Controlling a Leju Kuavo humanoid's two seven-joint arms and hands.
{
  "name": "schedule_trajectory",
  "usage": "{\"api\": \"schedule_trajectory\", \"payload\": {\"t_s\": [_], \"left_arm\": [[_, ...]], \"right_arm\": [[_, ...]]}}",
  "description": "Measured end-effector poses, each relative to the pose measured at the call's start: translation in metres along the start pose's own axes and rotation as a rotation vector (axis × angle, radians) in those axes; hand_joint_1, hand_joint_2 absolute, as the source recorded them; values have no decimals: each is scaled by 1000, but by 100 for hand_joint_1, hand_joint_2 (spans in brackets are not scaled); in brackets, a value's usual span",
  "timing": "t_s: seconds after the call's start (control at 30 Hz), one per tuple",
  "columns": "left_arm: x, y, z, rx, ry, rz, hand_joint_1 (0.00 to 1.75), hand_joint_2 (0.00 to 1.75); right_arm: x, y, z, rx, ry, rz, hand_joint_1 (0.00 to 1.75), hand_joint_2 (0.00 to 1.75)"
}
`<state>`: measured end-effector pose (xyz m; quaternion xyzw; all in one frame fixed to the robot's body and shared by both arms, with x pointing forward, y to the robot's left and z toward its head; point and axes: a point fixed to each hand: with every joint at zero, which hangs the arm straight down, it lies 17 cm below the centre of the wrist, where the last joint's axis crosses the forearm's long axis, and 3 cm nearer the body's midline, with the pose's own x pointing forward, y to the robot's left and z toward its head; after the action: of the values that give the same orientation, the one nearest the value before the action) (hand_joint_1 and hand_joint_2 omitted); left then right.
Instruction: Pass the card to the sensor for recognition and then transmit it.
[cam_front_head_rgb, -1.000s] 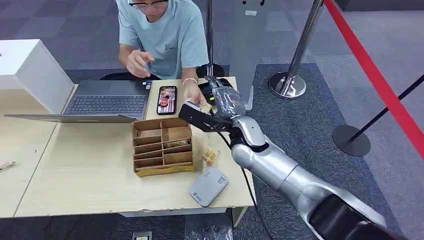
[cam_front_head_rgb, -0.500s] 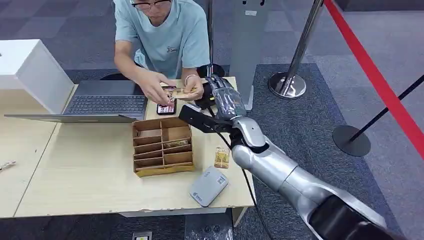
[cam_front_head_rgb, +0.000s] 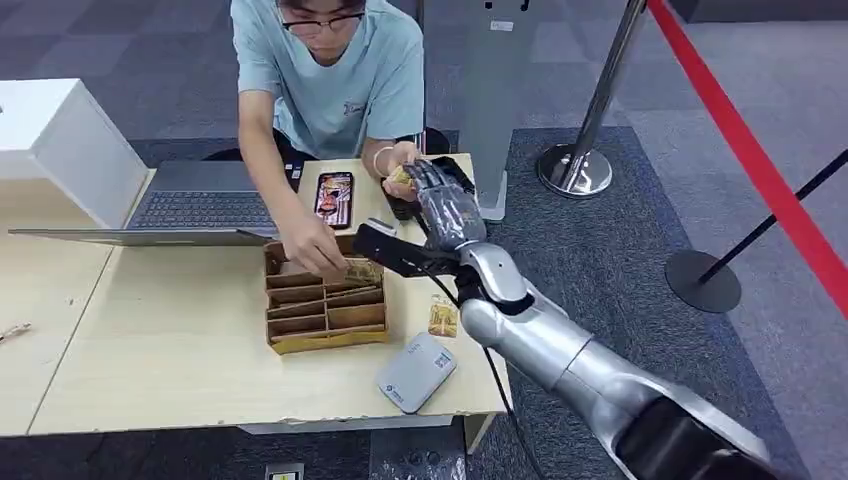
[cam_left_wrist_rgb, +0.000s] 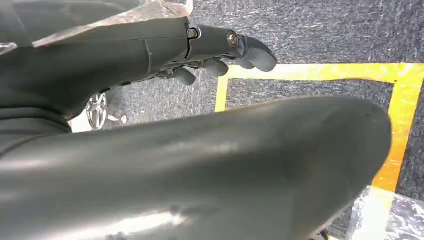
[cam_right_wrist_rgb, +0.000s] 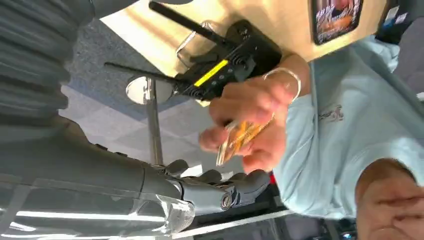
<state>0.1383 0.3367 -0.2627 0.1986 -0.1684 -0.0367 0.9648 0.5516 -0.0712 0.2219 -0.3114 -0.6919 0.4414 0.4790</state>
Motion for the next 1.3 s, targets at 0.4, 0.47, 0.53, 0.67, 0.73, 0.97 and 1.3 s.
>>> {"api": "schedule_trajectory", "payload": {"t_s": [0.4,0.47,0.53,0.67,0.73,0.97,1.3], "left_arm": [[0,0,0,1,2,11,0,0],[0,0,0,1,3,14,0,0],[-1,0,0,0,4,16,0,0],[-1,-1,0,-1,2,13,0,0],[-1,-1,0,-2,1,9,0,0],[0,-2,1,-4,-3,1,0,0],[1,-2,1,-4,-2,0,0,0]], "right_arm": [[23,42,11,183,-37,-10,0,0],[27,50,14,222,-45,-4,0,0],[32,56,16,249,-55,1,0,0],[41,66,20,301,-72,5,0,0],[45,71,22,327,-82,13,0,0],[62,81,26,361,-117,35,0,0],[70,92,30,384,-139,54,0,175]]}}
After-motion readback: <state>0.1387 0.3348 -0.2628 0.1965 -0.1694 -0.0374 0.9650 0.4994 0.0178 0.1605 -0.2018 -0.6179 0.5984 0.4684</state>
